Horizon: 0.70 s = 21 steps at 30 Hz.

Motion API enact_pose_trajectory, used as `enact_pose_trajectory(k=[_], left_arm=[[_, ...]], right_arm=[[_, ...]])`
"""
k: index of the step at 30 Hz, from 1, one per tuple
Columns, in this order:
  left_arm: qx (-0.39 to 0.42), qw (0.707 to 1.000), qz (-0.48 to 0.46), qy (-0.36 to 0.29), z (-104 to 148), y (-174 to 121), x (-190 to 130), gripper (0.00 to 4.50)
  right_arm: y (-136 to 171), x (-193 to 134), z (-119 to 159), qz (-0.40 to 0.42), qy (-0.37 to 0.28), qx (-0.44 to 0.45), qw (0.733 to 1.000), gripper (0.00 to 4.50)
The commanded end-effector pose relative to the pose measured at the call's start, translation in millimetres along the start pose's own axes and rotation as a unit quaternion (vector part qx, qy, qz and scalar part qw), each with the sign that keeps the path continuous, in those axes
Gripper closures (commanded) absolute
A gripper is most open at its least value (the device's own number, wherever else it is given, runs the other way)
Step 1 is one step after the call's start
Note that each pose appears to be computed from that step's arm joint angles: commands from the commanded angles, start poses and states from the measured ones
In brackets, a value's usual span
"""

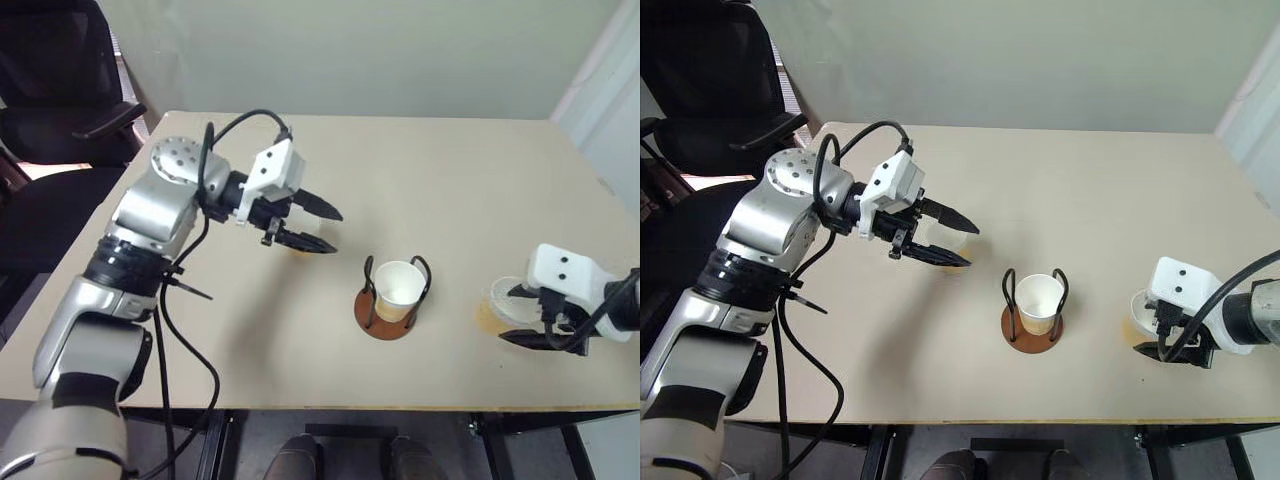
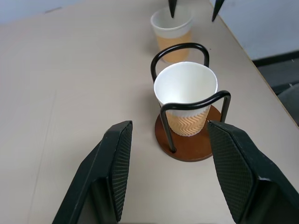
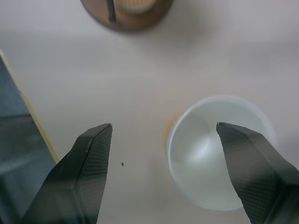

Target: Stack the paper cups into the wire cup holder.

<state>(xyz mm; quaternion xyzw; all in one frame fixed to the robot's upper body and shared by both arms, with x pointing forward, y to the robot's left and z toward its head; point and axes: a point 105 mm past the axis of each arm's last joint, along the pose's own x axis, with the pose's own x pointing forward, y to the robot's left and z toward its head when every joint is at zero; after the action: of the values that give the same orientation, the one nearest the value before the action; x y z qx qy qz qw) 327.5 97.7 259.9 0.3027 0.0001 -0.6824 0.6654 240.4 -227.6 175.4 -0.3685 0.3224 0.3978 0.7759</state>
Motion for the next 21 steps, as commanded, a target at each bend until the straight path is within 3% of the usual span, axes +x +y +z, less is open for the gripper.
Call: enact_pose_trajectory(k=[1,4,13,18,21], left_arm=[[0.018,0.999,0.05,-0.005,15,8,-20,1.79],[0.012,0.997,0.08,0.002,13,14,-31,1.76],[0.015,0.995,0.101,0.018,8,18,-44,1.76],[0.015,0.994,0.103,0.019,6,17,-45,1.76],[0.005,0.995,0.094,0.021,4,11,-52,1.76]], right_arm=[[-6,5,-6,-0.013,0.014,-0.023,1.0,0.79],[-12,11,-9,-0.021,0.022,-0.029,0.999,1.36],[-12,13,-3,-0.01,0.017,-0.045,0.999,4.46],[-15,4,2,-0.01,0.018,-0.06,0.998,4.46],[-21,-29,31,-0.017,-0.009,-0.09,0.996,4.46]])
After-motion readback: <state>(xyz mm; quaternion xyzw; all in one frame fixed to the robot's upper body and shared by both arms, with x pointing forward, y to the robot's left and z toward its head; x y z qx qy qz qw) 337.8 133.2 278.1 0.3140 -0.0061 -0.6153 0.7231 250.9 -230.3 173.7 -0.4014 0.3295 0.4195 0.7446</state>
